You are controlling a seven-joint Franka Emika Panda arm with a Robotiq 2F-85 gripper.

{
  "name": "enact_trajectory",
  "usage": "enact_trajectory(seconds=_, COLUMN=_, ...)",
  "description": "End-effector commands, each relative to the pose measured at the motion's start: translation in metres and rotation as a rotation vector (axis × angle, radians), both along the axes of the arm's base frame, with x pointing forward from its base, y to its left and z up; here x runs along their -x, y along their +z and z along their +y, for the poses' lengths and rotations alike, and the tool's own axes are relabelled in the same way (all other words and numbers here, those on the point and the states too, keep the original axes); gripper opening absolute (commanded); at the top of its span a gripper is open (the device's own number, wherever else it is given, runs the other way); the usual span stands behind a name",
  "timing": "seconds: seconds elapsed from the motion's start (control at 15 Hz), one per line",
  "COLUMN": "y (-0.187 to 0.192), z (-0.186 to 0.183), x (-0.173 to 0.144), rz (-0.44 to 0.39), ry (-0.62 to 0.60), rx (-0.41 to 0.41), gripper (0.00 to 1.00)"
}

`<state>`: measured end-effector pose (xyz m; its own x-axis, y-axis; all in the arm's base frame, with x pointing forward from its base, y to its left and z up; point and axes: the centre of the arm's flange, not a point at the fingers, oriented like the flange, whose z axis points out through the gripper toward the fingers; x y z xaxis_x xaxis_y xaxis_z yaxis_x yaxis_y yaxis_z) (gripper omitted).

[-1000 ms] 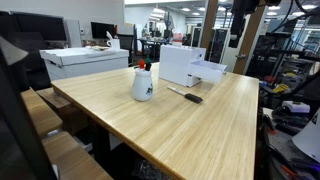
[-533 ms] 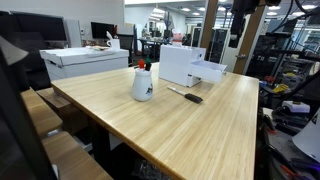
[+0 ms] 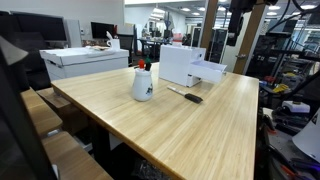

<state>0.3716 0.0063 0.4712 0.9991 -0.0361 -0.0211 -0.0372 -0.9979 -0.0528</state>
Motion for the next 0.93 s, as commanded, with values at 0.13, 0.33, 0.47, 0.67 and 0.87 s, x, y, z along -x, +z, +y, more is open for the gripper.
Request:
enact_trajectory(seconds=0.13, y=0.011, z=0.009, x=-0.065, rz=0.042, ry=0.045, rx=0.036, gripper=1.00)
enact_trajectory(seconds=0.33, y=0.014, z=0.023, x=-0.094, rz=0.091, ry=0.079, rx=0.044, gripper=1.00)
enact_trajectory(seconds=0.47, y=0.016, z=0.036, x=-0.105, rz=0.109, ry=0.110, rx=0.039, gripper=1.00)
enact_trajectory(seconds=0.67, y=0.018, z=0.053, x=-0.120, rz=0.075, ry=0.146, rx=0.035, gripper=1.00)
enact_trajectory(seconds=0.87, y=0.018, z=0.063, x=-0.128, rz=0.040, ry=0.157, rx=0.045, gripper=1.00)
